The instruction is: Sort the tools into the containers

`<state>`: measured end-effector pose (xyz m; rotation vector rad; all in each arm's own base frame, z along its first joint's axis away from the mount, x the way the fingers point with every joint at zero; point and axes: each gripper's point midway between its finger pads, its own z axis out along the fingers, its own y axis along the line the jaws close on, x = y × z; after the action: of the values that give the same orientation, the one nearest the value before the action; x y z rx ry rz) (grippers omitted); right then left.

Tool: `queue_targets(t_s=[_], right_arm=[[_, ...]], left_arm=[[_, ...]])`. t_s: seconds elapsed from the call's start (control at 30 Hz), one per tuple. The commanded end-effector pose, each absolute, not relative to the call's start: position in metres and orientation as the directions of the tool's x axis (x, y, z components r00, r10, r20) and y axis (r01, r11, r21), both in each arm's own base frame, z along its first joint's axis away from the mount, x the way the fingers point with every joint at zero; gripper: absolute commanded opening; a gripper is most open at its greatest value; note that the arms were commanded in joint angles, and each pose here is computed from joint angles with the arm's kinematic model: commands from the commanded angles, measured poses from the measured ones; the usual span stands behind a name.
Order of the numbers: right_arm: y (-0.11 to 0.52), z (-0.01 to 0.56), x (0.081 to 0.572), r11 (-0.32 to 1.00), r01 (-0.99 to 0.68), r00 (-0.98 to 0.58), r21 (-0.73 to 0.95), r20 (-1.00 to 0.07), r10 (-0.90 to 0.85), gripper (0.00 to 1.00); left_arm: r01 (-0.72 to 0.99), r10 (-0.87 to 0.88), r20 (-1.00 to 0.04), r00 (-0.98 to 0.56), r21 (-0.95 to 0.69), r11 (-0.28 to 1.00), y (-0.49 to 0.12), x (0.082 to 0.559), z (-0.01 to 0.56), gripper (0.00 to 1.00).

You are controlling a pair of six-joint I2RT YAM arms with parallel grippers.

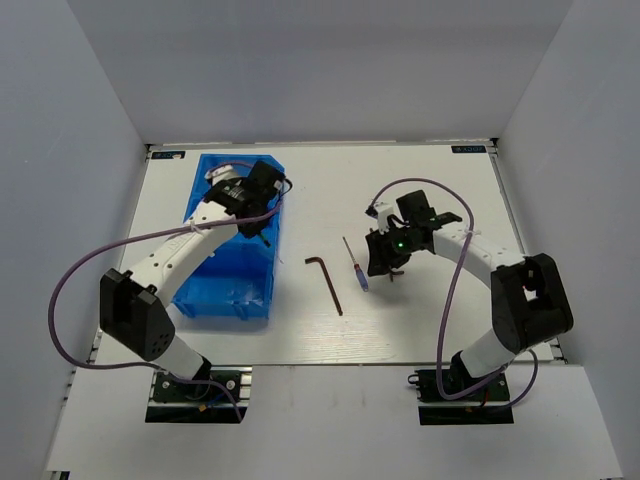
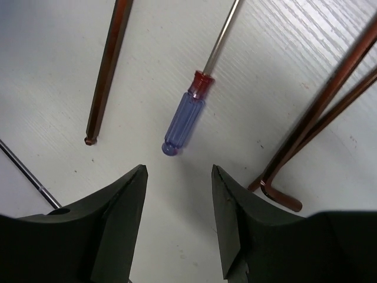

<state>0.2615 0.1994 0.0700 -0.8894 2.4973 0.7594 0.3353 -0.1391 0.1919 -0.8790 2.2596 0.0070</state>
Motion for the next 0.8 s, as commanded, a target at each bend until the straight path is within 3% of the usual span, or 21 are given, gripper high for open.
queue_targets(t_s=[0.0, 0.27, 0.57, 0.63, 0.67, 0.7, 0.73, 0.77], right_arm=[[0.211, 0.076, 0.276, 0.657, -0.684, -0.7, 0.316, -0.539, -0.469, 0.54], [0.211, 0.067, 0.274, 0.67, -0.69, -0.693, 0.275, -0.518, -0.501, 0.57], [0.212, 0.062, 0.275, 0.662, -0.704, -0.681, 0.256, -0.51, -0.526, 0.6], [0.213, 0.061, 0.275, 0.661, -0.707, -0.679, 0.252, -0.504, -0.533, 0.6], [0.214, 0.057, 0.273, 0.657, -0.713, -0.674, 0.246, -0.498, -0.545, 0.6], [0.216, 0.055, 0.272, 0.653, -0.717, -0.672, 0.246, -0.492, -0.553, 0.6], [0.216, 0.054, 0.272, 0.653, -0.717, -0.672, 0.243, -0.491, -0.555, 0.6], [0.22, 0.052, 0.272, 0.646, -0.726, -0.663, 0.237, -0.493, -0.564, 0.6]], left_arm=[[-0.713, -0.665, -0.611, -0.429, -0.223, 0.664, -0.098, 0.338, 0.173, 0.0], [-0.778, -0.742, -0.604, -0.292, -0.302, 0.552, -0.064, 0.372, 0.17, 0.0], [-0.825, -0.85, -0.476, -0.225, -0.371, 0.426, -0.05, 0.384, 0.149, 0.03], [-0.83, -0.857, -0.461, -0.228, -0.368, 0.419, -0.049, 0.385, 0.143, 0.13], [-0.838, -0.861, -0.452, -0.232, -0.356, 0.413, -0.048, 0.385, 0.137, 0.27], [-0.837, -0.864, -0.443, -0.238, -0.358, 0.414, -0.05, 0.385, 0.136, 0.27], [-0.845, -0.862, -0.442, -0.248, -0.336, 0.416, -0.049, 0.383, 0.131, 0.4], [-0.841, -0.863, -0.443, -0.243, -0.347, 0.415, -0.05, 0.385, 0.135, 0.46]])
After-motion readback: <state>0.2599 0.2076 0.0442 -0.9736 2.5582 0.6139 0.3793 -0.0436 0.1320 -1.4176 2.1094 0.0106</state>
